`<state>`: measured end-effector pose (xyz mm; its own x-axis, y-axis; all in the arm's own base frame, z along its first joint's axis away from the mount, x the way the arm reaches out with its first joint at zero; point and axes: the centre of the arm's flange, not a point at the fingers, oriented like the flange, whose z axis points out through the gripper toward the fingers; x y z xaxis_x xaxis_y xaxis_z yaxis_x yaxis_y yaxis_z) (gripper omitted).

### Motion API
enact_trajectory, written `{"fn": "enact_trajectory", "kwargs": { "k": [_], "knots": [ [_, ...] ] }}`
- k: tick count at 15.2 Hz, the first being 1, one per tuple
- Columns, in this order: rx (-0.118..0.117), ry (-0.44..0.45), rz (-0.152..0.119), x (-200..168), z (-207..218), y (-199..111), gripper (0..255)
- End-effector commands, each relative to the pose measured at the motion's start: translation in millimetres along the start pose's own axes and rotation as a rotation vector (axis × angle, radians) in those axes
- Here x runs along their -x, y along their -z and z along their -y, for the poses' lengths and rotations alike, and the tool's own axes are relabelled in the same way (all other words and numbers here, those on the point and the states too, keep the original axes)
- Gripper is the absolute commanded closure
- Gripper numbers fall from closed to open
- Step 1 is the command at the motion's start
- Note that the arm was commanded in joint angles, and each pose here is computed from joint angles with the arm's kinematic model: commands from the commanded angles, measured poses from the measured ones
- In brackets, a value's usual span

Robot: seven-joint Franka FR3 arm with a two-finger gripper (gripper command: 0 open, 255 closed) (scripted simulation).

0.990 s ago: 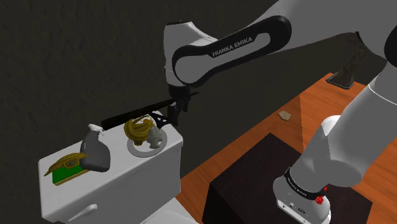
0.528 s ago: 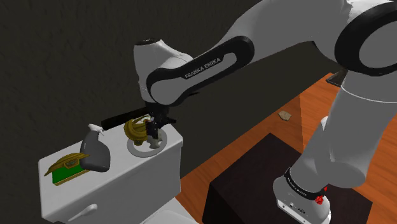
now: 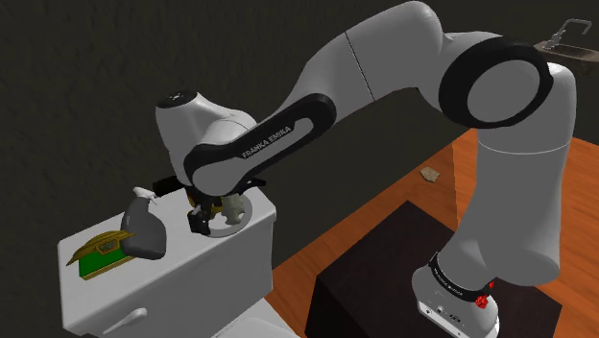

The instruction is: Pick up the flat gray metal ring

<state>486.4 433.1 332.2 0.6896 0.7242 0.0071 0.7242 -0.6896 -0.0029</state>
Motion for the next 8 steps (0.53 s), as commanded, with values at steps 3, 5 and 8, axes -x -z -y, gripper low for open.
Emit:
{"fn": "enact_trajectory", "kwargs": {
  "k": [3,5,8],
  "knots": [
    [0.003,0.01,-0.001,-4.5,5.1,-19.5,0],
    [0.003,0.01,-0.001,-4.4,5.1,-30.0,0],
    [0.003,0.01,-0.001,-4.3,5.1,-43.6,0]
  ]
}}
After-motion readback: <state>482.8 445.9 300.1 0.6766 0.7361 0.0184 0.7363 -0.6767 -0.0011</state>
